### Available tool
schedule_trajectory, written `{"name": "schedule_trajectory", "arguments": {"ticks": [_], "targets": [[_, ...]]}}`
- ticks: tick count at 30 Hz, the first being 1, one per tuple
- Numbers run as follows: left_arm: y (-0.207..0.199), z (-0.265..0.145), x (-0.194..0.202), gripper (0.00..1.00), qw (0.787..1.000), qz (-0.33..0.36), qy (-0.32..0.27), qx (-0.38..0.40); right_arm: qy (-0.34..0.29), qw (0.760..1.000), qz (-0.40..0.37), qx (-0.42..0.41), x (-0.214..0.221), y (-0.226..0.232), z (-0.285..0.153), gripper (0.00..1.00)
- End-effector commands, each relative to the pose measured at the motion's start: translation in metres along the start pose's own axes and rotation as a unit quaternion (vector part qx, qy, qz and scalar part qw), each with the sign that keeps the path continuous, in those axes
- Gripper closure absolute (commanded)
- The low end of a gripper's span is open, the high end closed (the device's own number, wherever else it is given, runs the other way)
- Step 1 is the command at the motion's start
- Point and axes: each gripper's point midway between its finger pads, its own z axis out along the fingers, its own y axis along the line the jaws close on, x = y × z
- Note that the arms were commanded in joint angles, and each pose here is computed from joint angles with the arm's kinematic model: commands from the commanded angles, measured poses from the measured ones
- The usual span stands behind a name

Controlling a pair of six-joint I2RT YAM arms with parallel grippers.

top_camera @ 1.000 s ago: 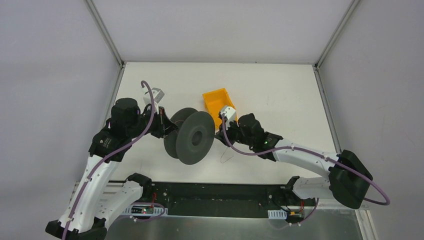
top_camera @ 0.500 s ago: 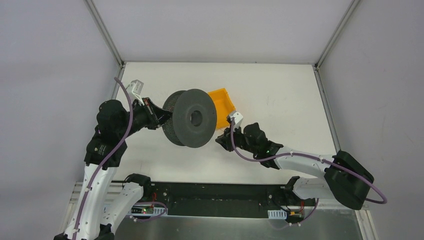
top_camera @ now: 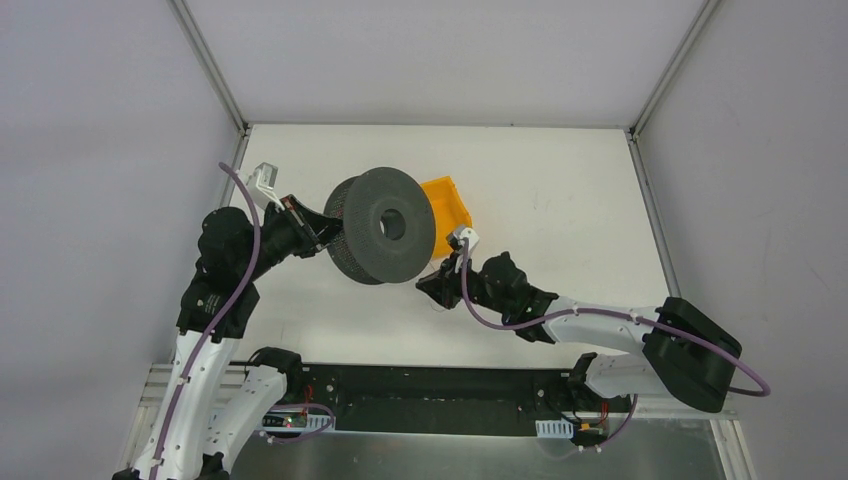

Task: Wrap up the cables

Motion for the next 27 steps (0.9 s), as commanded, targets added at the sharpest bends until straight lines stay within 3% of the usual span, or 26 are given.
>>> {"name": "schedule_trajectory", "arguments": {"ticks": [1, 9, 15, 23, 27], "targets": [[-0.019, -0.008, -0.037, 1.0, 0.996, -0.001, -0.088, 0.024, -0.041, 0.998, 0.028, -0.04, -0.019, 0.026, -0.003, 0.95], [0.004, -0.008, -0.05, 1.0, 0.987, -0.045, -0.154, -0.016, -0.059, 0.992, 0.04, -0.105, -0.029, 0.077, -0.005, 0.99], [0.021, -0.004, -0.048, 1.0, 0.985, -0.047, -0.158, -0.045, -0.058, 0.991, 0.03, -0.119, -0.034, 0.1, 0.002, 0.95], [0.053, -0.018, -0.053, 1.0, 0.975, 0.053, -0.168, -0.138, 0.009, 0.999, -0.013, -0.034, -0.018, 0.086, 0.011, 1.0], [0.069, -0.017, -0.043, 1.0, 0.972, 0.084, -0.13, -0.175, 0.051, 0.997, -0.058, -0.01, -0.02, 0.084, 0.011, 0.95]]}}
